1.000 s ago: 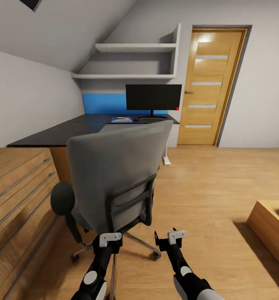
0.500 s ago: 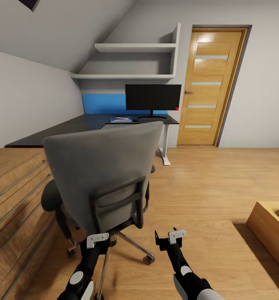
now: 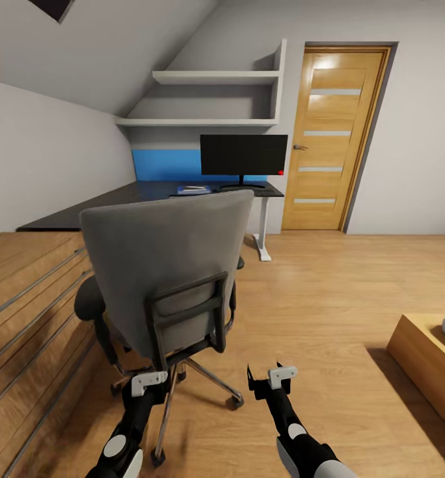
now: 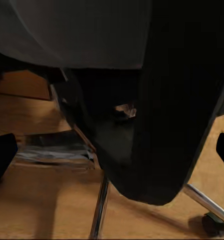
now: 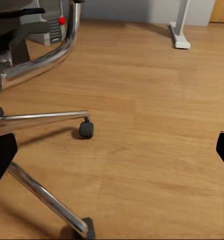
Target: In the bedroom, organize the workspace by keeping the computer under the desk, ensuring the monitor is on the desk, placing the keyboard on the desk next to the monitor, placing the mouse on the desk next to the keyboard, moving the folder from the swivel chair onto the desk next to the mouse, stacking the notebook on top of the folder with the pen on top of the notebook, and positioning the swivel chair next to the desk.
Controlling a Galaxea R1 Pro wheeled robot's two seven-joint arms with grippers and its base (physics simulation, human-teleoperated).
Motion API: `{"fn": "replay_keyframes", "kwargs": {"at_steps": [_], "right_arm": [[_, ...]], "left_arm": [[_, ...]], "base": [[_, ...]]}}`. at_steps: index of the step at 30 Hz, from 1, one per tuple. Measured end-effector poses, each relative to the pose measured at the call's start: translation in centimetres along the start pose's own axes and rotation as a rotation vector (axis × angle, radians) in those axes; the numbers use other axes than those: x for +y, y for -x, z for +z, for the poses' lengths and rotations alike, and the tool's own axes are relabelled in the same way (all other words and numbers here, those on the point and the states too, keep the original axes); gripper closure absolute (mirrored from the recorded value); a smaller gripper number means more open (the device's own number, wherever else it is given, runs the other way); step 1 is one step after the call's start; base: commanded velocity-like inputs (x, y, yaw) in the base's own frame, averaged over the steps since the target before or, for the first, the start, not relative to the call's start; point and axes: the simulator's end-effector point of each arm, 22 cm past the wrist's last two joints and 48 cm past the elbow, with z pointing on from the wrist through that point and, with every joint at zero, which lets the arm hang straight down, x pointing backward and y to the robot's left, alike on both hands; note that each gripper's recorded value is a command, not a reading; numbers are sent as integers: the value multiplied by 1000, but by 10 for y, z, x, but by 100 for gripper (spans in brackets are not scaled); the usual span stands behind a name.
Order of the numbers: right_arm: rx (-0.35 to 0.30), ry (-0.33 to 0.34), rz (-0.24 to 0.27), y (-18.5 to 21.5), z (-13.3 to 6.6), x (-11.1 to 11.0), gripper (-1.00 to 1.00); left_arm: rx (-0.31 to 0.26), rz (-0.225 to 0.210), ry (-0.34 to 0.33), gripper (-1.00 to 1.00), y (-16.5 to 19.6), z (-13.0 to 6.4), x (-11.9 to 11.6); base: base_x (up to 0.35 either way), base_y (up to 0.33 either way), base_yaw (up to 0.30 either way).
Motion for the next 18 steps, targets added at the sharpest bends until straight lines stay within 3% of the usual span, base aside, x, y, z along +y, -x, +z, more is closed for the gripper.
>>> {"fn": "replay_keyframes", "kwargs": {"at_steps": [5, 11, 15, 18], "right_arm": [[0, 1, 0, 0, 0, 1, -100], [0, 2, 0, 0, 0, 1, -100], [-1, 2, -1, 0, 0, 1, -100], [-1, 2, -2, 0, 0, 0, -100]], "left_arm": [[1, 0, 1, -100, -1, 0, 0], [3, -20, 13, -100, -1, 0, 5], [6, -119, 115, -100, 0, 3, 51], [-3, -191, 231, -100, 3, 0, 106]], "base": [[-211, 0, 0], [-63, 0, 0], [-9, 0, 0], [-3, 0, 0]]}}
